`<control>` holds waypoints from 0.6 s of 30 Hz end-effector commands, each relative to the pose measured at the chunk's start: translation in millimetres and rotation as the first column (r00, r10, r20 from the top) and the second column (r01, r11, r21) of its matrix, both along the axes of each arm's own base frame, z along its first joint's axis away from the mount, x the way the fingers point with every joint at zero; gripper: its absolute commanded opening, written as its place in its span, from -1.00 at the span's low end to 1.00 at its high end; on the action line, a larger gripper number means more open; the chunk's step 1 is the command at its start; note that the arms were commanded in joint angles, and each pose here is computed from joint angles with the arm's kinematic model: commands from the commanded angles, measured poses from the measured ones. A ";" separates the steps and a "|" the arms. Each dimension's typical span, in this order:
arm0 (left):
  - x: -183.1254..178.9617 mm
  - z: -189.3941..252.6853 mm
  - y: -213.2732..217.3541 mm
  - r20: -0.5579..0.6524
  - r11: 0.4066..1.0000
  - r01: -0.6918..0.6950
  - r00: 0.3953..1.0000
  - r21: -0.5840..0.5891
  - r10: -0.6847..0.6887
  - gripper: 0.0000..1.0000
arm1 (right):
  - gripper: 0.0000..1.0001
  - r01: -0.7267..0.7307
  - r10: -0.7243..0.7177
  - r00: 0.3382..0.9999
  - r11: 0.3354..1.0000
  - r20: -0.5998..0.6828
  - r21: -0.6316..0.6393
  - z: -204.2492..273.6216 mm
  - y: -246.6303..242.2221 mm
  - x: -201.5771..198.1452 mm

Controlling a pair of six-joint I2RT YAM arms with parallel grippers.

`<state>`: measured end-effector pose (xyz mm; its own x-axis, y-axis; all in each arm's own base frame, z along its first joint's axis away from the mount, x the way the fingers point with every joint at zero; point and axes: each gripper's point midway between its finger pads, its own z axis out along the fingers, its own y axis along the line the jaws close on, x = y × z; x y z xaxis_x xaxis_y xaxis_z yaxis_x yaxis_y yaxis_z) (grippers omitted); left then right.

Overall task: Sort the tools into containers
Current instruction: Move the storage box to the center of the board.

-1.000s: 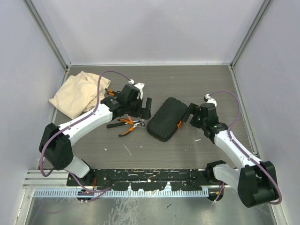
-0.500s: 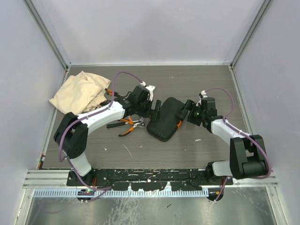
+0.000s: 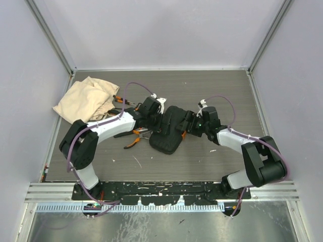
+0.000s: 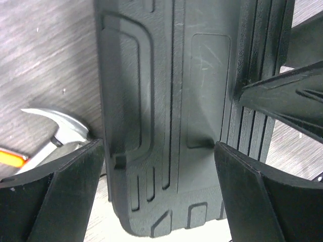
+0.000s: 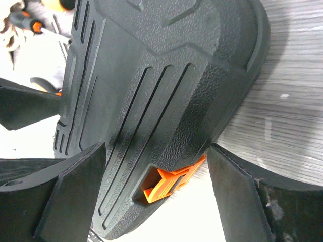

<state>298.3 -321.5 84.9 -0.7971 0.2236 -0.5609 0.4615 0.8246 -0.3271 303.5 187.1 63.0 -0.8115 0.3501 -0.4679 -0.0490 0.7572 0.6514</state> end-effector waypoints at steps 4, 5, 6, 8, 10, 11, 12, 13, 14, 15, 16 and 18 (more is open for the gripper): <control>-15.3 18.0 21.8 0.048 0.999 -0.040 0.998 -0.015 0.040 0.79 | 0.69 -0.094 0.088 0.994 0.991 0.067 0.095 14.0 56.8 0.5; -19.2 15.9 25.5 0.041 0.999 -0.044 0.998 -0.009 0.044 0.79 | 0.69 -0.108 0.101 0.992 0.989 0.071 0.100 14.4 62.2 -0.6; -23.0 15.2 29.2 0.036 0.999 -0.049 0.998 -0.007 0.049 0.79 | 0.69 -0.124 0.117 0.990 0.987 0.074 0.101 13.9 67.6 -2.9; -30.0 17.6 36.0 0.033 0.998 -0.062 0.998 -0.014 0.062 0.78 | 0.69 -0.153 0.143 0.986 0.982 0.089 0.108 16.3 77.6 -5.0; -35.0 18.5 45.3 0.037 0.996 -0.088 0.995 -0.005 0.088 0.78 | 0.69 -0.176 0.164 0.981 0.978 0.102 0.115 19.3 86.5 -5.2; -35.9 20.1 50.6 0.044 0.994 -0.107 0.993 0.002 0.107 0.78 | 0.69 -0.187 0.175 0.979 0.975 0.106 0.116 19.9 91.0 -5.1; -36.3 21.5 56.3 0.053 0.992 -0.128 0.990 0.012 0.127 0.77 | 0.69 -0.197 0.185 0.977 0.973 0.108 0.118 20.8 95.4 -4.7; -35.9 23.3 62.2 0.064 0.988 -0.151 0.987 0.022 0.149 0.78 | 0.69 -0.207 0.194 0.975 0.971 0.110 0.120 21.5 99.7 -4.3; -35.8 25.6 67.2 0.076 0.985 -0.169 0.983 0.028 0.167 0.80 | 0.69 -0.217 0.204 0.973 0.969 0.111 0.121 22.1 104.0 -4.0; -35.6 29.2 70.3 0.087 0.983 -0.182 0.980 0.028 0.179 0.81 | 0.69 -0.220 0.207 0.972 0.968 0.113 0.118 22.8 105.7 -2.6; -35.3 33.3 72.7 0.098 0.981 -0.190 0.978 0.026 0.187 0.81 | 0.69 -0.217 0.204 0.972 0.970 0.112 0.111 23.0 105.4 -1.1; -34.7 42.8 75.1 0.117 0.980 -0.199 0.974 0.018 0.195 0.84 | 0.70 -0.187 0.178 0.977 0.980 0.118 0.068 24.5 98.9 3.8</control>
